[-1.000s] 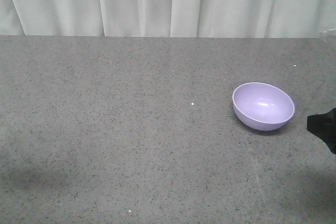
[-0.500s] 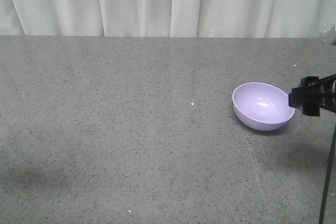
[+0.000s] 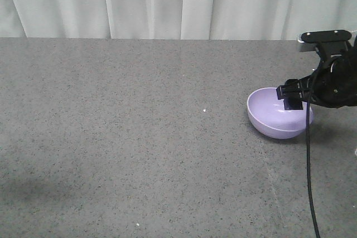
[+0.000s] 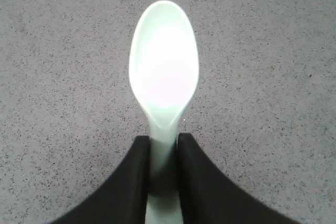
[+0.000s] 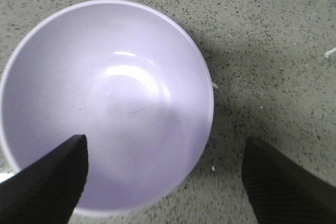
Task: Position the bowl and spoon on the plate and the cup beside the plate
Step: 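Grip the lavender bowl rim with the right gripper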
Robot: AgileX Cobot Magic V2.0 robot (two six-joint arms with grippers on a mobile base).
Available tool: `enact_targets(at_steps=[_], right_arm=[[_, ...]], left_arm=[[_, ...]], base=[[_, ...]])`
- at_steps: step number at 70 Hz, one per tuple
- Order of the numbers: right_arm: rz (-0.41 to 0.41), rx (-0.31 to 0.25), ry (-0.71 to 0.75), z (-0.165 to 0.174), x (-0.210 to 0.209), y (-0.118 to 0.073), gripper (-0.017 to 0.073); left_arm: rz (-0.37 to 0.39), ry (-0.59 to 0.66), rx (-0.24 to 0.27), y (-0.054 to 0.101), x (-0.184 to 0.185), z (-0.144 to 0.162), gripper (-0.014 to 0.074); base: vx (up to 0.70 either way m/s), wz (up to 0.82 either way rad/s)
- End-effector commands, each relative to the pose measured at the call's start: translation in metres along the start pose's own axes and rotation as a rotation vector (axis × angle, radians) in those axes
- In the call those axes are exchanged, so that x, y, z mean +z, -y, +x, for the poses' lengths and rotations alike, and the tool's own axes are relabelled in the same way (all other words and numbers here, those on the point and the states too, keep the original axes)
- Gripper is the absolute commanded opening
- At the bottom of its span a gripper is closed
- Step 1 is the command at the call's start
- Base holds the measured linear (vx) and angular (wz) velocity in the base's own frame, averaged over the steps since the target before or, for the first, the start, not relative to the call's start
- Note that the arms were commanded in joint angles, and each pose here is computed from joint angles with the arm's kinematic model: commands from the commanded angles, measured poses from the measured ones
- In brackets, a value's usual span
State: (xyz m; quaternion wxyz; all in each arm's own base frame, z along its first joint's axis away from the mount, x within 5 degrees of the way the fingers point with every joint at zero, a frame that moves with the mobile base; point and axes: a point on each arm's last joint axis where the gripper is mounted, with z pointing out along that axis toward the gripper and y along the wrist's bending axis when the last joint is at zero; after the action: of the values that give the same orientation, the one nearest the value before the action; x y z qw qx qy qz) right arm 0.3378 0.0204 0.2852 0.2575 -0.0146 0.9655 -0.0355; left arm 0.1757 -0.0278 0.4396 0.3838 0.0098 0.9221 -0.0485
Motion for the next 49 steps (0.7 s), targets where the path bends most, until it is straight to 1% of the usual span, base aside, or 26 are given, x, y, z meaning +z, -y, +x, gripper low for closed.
enact_targets(at_steps=[1,17,21,27,34,42,49], right_arm=[[0.014,-0.002,0.092,-0.017,-0.009,0.004,0.0572],[0.017,-0.006,0.065,-0.020,0.013,0.003,0.0572],[0.018,0.005,0.051,-0.020,0.018,0.006,0.0572],[0.026,0.034,0.036,-0.019,0.024,0.015,0.0572],[0.030,0.045,0.028,-0.018,0.027,0.024,0.0572],[0.028,0.006,0.027,-0.018,0.027,0.025,0.0572],[0.020,0.010,0.033,-0.018,0.027,0.024,0.0564]], left_arm=[[0.019,0.085,-0.008,0.002,-0.009,-0.008,-0.0008],[0.019,0.085,-0.008,0.002,-0.009,-0.008,-0.0008],[0.019,0.085,-0.008,0.002,-0.009,-0.008,-0.0008],[0.019,0.085,-0.008,0.002,-0.009,-0.008,-0.0008],[0.019,0.085,-0.009,0.002,-0.009,-0.008,-0.0008],[0.019,0.085,-0.009,0.002,-0.009,-0.008,-0.0008],[0.019,0.085,-0.009,0.002,-0.009,-0.008,-0.0008]], base=[[0.00,0.00],[0.00,0.00],[0.00,0.00],[0.00,0.00],[0.00,0.00],[0.00,0.00],[0.00,0.00]])
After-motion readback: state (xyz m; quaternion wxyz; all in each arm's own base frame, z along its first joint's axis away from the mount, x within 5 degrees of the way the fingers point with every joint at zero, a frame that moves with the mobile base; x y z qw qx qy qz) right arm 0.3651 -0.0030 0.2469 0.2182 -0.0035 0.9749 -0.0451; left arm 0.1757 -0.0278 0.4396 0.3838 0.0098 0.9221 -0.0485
